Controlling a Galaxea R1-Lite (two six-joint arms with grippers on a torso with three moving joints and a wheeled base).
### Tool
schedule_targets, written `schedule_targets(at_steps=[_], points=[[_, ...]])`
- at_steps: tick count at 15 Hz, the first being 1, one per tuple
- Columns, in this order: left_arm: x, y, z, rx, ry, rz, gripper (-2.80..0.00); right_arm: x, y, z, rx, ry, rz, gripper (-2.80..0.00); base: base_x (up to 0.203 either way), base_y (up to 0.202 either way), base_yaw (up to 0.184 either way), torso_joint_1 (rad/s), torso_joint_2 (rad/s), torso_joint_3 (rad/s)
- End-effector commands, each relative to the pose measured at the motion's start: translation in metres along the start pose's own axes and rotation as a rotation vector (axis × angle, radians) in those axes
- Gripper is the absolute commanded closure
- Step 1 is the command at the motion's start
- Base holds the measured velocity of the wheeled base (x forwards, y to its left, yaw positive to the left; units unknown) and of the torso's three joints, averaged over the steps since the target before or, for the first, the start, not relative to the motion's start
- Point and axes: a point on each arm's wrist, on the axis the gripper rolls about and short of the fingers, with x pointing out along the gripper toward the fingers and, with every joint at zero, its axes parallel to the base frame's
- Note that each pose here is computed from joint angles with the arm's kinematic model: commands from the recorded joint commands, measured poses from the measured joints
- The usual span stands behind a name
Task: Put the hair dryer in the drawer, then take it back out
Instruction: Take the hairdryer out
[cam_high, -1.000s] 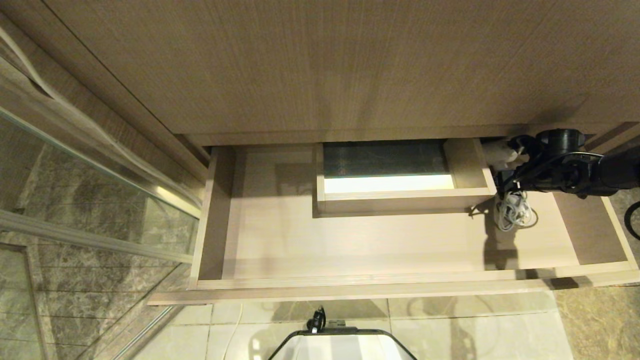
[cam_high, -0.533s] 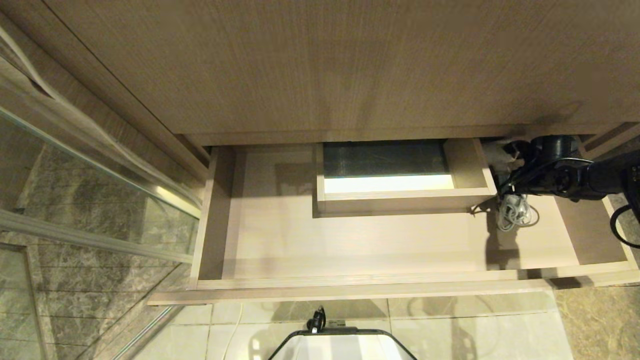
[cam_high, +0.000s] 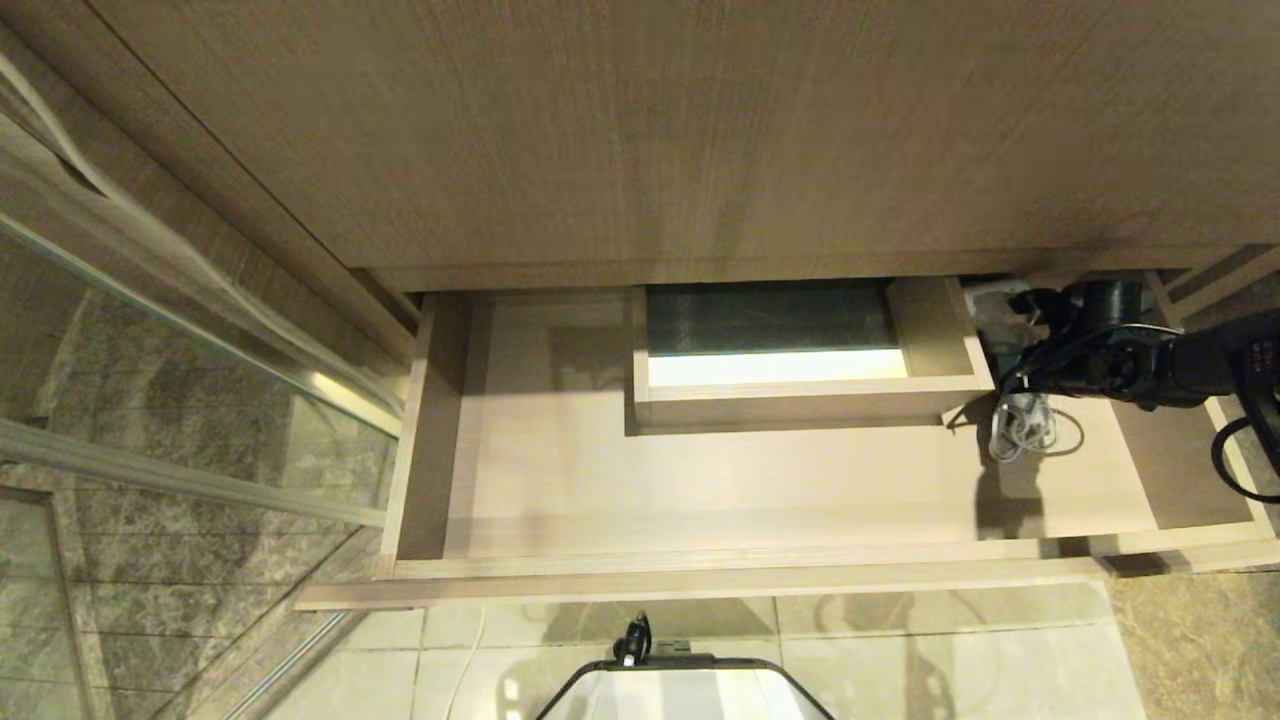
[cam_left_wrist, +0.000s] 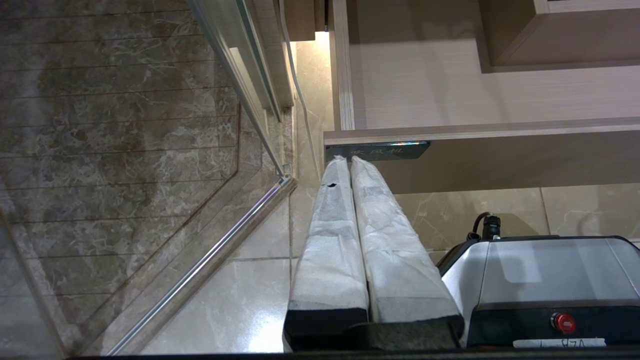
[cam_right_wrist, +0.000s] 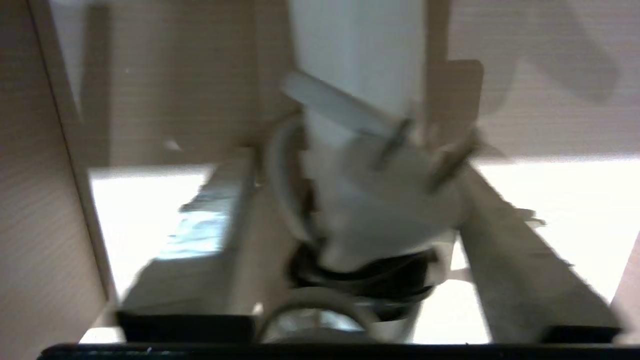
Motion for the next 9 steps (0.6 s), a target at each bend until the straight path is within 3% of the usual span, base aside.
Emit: schedule_targets(at_steps=[1, 9], points=[[0.000, 0.000, 0.000, 0.000, 0.000, 0.000, 0.00, 0.003, 0.001, -0.003, -0.004, 0.006, 0.005, 0.00, 0.000, 0.000, 0.000, 0.000, 0.00, 0.000], [0.000, 0.000, 0.000, 0.000, 0.000, 0.000, 0.00, -0.024, -0.004, 0.022, -0.028, -0.036, 0.007, 0.00, 0.000, 0.000, 0.000, 0.000, 0.00, 0.000]])
